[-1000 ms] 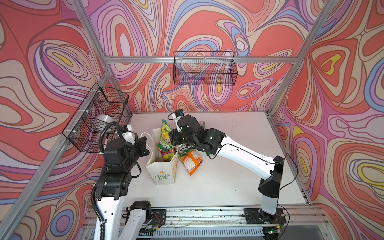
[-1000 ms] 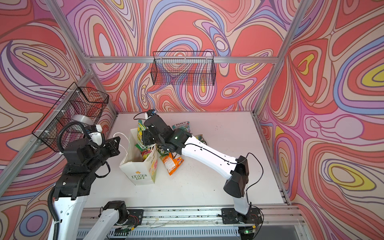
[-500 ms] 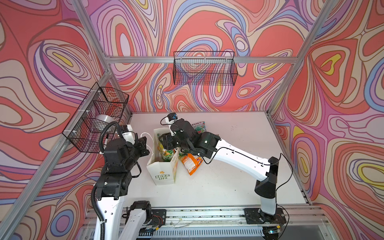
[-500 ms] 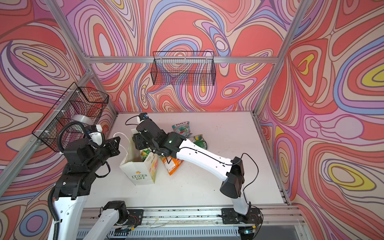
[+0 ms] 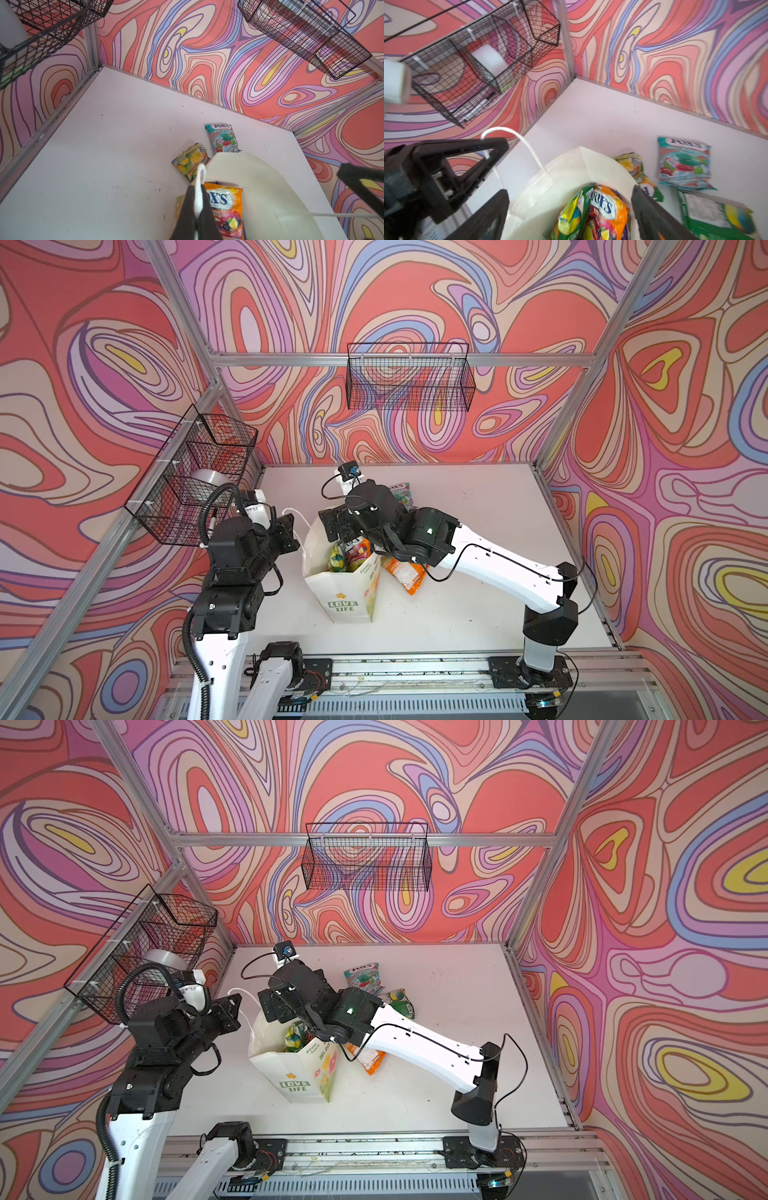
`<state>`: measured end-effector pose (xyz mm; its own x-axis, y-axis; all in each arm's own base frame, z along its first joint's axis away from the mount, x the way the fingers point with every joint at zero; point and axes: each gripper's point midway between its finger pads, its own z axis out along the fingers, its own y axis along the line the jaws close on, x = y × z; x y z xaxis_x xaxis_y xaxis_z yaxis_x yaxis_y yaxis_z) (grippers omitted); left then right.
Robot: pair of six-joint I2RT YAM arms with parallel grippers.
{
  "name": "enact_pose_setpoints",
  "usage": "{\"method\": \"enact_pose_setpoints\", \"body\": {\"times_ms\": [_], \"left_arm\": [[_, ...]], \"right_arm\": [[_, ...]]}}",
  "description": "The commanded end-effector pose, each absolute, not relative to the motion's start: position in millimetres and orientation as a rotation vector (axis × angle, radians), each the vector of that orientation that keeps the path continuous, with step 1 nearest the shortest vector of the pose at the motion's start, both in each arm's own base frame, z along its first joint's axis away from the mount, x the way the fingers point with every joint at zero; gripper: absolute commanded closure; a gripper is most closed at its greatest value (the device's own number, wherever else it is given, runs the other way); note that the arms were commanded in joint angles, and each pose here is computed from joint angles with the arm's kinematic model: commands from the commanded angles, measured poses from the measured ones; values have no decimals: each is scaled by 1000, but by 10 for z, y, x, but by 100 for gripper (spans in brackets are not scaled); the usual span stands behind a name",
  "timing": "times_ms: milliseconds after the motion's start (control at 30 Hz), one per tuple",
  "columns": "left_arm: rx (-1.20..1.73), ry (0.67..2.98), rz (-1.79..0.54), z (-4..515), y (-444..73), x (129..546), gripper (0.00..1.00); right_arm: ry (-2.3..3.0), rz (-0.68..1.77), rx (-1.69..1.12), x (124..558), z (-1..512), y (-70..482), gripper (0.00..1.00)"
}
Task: Place the snacks into the paper bag
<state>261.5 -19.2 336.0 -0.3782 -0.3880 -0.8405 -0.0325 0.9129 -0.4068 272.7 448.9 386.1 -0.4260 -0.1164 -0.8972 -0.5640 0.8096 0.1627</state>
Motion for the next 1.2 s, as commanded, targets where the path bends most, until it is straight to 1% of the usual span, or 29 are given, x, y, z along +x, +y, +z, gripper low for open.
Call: {"method": "enact_pose_setpoints", "body": {"times_ms": [0, 100, 200, 367, 433, 633, 800, 1000, 1067, 1167], "left_arm": [[-287, 1941, -400, 3334, -226, 2623, 100], [-287, 1938, -405, 3338, -231, 2625, 100], [-271, 1946, -431, 3328, -277, 2637, 100], [-251, 1934, -451, 3355, -314, 2634, 100], [-249, 1927, -447, 3371, -309, 2625, 100], [-194, 1901, -507, 3434, -419, 2601, 100], [-135, 1886, -573, 3489, -546, 2573, 100], [-143, 1893, -552, 3471, -527, 2576, 100], [-146, 1895, -549, 3465, -521, 2577, 100], [-147, 1893, -543, 3469, -516, 2572, 100]], "right_arm": [[1875, 470, -443, 2725, 4347, 4017, 2], [1850, 559, -507, 2634, 4356, 4144, 2], [1824, 601, -509, 2634, 4388, 4229, 2], [1792, 634, -529, 2712, 4391, 4392, 2], [1808, 663, -541, 2820, 4262, 4518, 1], [1813, 900, -530, 2970, 4192, 4647, 2], [1753, 1029, -577, 2898, 4255, 4785, 2], [1697, 1124, -575, 2886, 4336, 4773, 2], [1683, 1154, -593, 2858, 4313, 4798, 5], [1689, 1160, -590, 2878, 4263, 4801, 19]]}}
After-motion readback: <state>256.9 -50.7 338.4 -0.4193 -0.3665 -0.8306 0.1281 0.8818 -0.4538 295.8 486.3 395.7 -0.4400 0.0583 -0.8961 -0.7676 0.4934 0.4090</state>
